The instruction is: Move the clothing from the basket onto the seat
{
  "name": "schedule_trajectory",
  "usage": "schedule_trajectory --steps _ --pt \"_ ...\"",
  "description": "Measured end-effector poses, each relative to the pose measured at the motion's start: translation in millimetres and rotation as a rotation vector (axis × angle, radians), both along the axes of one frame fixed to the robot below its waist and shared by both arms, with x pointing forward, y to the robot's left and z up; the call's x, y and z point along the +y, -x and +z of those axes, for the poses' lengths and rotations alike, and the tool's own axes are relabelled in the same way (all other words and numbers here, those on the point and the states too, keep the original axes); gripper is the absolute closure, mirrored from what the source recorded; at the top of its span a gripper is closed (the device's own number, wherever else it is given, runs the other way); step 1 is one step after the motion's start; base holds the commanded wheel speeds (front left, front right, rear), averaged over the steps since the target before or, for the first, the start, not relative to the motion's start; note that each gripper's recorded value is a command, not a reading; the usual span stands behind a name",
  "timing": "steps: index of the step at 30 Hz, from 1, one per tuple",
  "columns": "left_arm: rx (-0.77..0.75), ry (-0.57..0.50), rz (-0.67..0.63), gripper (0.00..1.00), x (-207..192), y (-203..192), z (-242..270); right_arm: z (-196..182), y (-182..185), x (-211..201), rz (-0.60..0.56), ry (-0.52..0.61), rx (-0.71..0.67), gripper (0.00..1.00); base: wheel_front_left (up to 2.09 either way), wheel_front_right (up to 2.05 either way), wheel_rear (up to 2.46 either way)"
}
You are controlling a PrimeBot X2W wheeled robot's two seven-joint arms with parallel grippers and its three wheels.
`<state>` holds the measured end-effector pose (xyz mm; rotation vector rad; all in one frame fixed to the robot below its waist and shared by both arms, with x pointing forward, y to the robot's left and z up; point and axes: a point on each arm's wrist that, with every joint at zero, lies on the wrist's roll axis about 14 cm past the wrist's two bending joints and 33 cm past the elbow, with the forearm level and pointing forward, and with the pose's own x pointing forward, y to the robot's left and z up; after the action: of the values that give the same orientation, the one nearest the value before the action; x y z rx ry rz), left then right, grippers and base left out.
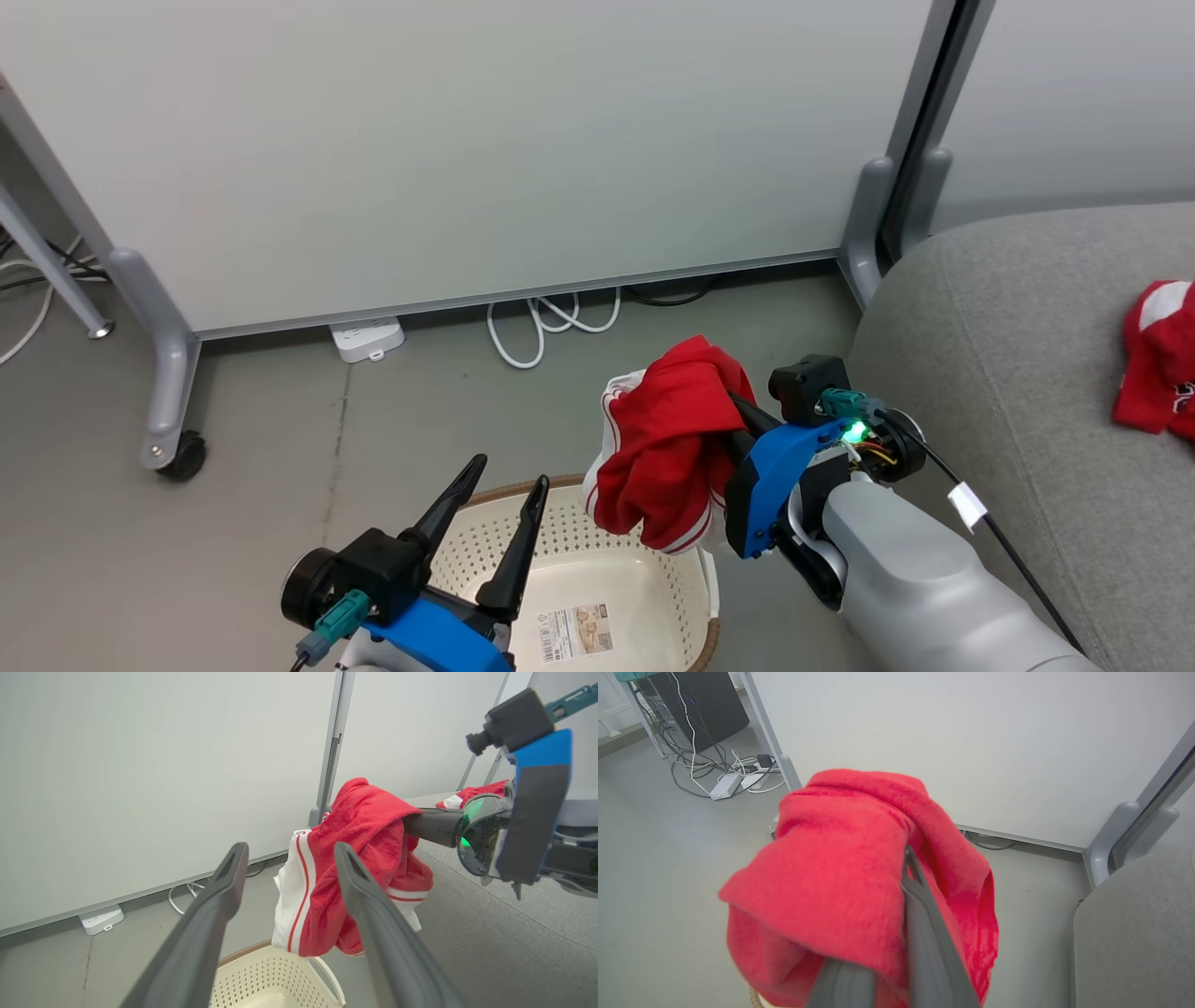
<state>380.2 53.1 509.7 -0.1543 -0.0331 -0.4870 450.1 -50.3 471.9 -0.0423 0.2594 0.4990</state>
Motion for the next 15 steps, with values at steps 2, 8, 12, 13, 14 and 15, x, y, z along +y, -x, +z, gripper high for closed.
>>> schedule_trajectory --steps 2,8,12,13,14,15 --pt "0.003 -0.008 -0.013 0.00 -3.8 -0.4 -2.4 0.3 0.8 -4.7 -0.013 -0.003 -0.001 1.00 0.00 0.00 0.00" --pt "0.006 -0.015 -0.063 0.00 -19.9 -3.8 -5.0 -0.6 4.3 -25.5 -0.062 0.000 0.001 1.00 0.00 0.00 0.00" --pt "0.006 -0.008 -0.116 0.00 -40.6 -6.0 -5.1 -2.1 8.5 -50.2 -0.122 0.005 0.005 1.00 0.00 0.00 0.00" --pt "0.008 -0.005 -0.131 0.00 -46.6 -6.5 -5.3 -2.7 10.0 -57.5 -0.140 0.005 0.007 1.00 0.00 0.00 0.00" --pt "0.008 -0.003 -0.146 0.00 -51.9 -7.0 -5.3 -3.1 11.7 -64.1 -0.156 0.006 0.008 1.00 0.00 0.00 0.00" --pt "0.009 -0.003 -0.160 0.00 -57.0 -7.6 -5.9 -3.5 13.4 -71.1 -0.173 0.007 0.009 1.00 0.00 0.00 0.00"
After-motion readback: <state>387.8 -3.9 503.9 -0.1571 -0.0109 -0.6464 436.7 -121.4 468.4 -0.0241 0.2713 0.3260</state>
